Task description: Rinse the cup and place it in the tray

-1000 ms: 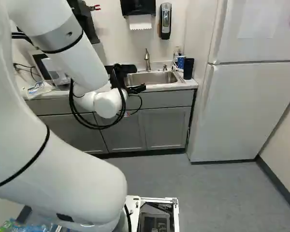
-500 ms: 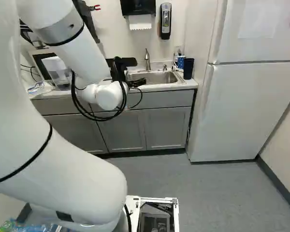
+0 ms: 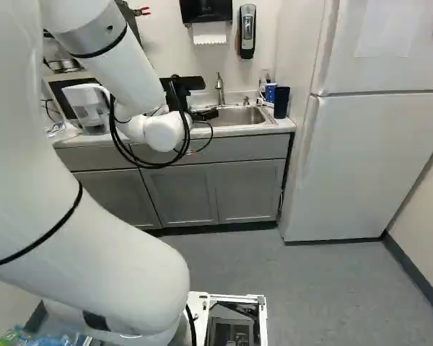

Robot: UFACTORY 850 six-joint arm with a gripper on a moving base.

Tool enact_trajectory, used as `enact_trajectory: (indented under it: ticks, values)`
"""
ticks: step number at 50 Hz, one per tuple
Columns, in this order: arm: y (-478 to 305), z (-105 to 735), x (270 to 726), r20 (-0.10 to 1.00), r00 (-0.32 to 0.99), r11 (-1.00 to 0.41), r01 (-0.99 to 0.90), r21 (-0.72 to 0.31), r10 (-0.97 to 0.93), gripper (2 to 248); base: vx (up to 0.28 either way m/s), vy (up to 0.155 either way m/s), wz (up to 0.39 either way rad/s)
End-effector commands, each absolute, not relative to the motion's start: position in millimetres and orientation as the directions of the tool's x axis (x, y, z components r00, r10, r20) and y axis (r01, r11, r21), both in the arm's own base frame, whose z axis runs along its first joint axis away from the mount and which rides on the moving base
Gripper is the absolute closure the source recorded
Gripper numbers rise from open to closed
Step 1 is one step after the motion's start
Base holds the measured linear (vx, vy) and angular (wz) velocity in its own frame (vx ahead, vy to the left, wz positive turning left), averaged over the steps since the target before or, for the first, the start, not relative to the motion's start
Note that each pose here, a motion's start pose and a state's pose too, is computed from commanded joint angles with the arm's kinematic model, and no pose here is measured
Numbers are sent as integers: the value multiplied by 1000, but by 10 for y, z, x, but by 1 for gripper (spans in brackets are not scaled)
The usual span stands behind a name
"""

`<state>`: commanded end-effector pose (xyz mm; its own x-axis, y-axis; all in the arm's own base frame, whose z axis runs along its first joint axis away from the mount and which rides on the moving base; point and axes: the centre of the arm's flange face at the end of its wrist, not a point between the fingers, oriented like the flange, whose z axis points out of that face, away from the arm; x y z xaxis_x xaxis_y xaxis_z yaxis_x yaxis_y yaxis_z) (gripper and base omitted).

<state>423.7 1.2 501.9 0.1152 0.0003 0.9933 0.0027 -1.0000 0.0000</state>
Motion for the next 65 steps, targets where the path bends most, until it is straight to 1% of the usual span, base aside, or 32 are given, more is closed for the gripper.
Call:
enact_trajectory:
  ticks: [65]
  values:
    - [12, 5533, 4364, 986, 165, -1000, 3, 0, 0, 3, 0, 0, 0]
